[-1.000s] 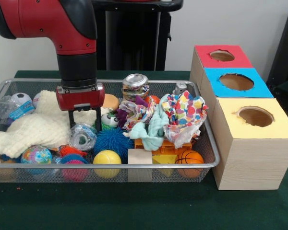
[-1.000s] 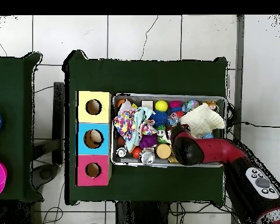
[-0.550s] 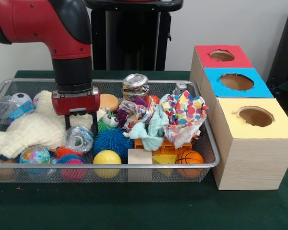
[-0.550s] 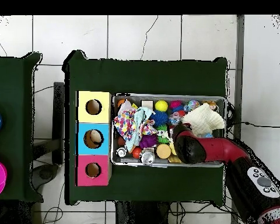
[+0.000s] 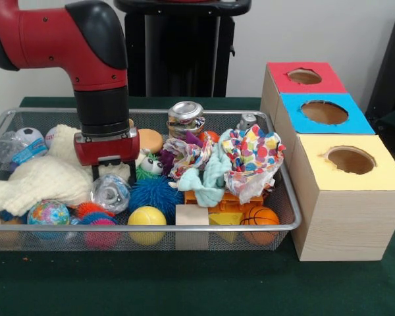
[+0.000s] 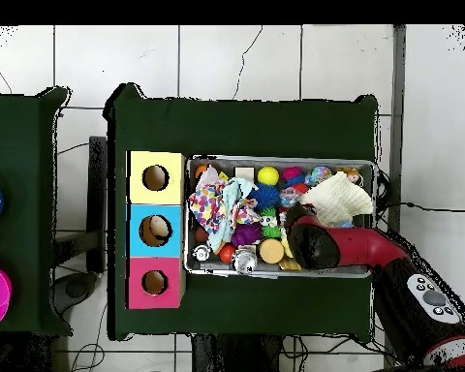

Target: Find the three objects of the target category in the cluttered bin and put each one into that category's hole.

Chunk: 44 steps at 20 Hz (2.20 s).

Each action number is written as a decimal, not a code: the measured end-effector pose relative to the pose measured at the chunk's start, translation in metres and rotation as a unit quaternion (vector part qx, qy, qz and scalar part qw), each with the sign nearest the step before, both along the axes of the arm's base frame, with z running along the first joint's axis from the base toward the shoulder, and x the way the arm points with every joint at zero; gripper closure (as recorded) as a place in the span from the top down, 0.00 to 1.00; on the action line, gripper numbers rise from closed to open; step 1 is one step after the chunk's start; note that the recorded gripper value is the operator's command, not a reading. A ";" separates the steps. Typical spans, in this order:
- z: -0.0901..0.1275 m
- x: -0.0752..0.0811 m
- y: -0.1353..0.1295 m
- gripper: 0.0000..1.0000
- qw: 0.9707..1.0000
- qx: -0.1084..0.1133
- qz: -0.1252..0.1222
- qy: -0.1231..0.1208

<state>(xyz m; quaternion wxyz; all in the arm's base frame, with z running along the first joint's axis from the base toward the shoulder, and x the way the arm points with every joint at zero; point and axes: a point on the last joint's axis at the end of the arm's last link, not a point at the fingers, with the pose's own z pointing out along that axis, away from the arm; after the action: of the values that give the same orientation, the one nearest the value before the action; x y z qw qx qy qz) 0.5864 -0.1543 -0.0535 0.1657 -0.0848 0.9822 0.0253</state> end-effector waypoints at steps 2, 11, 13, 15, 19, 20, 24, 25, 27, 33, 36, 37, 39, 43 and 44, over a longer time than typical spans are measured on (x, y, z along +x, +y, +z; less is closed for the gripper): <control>0.001 0.001 0.000 1.00 1.000 0.002 -0.003 0.000; 0.006 0.008 0.005 1.00 1.000 0.000 -0.004 0.016; 0.007 0.009 0.005 1.00 1.000 -0.002 -0.003 0.022; 0.007 0.011 0.005 1.00 1.000 -0.005 -0.001 0.031; 0.008 0.014 0.005 1.00 0.999 -0.009 0.001 0.039; 0.008 0.014 0.005 1.00 0.999 -0.009 0.002 0.039; 0.008 0.017 0.006 1.00 0.999 -0.011 0.003 0.040; 0.008 0.017 0.007 1.00 0.999 -0.010 0.003 0.041; 0.009 0.018 0.007 1.00 0.999 -0.011 0.002 0.043; 0.012 0.021 0.005 1.00 0.998 -0.010 -0.003 0.054; 0.017 0.024 0.003 1.00 0.998 -0.010 -0.009 0.064; 0.019 0.025 0.002 1.00 0.998 -0.011 -0.011 0.066; 0.021 0.027 0.001 1.00 0.998 -0.011 -0.012 0.067; 0.030 0.033 -0.001 1.00 0.997 -0.013 -0.018 0.073; 0.032 0.035 -0.001 1.00 0.997 -0.013 -0.019 0.074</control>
<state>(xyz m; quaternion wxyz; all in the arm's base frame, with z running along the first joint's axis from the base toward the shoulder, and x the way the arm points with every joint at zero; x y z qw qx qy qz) 0.6209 -0.1556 -0.0214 0.0919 -0.0658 0.9935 0.0153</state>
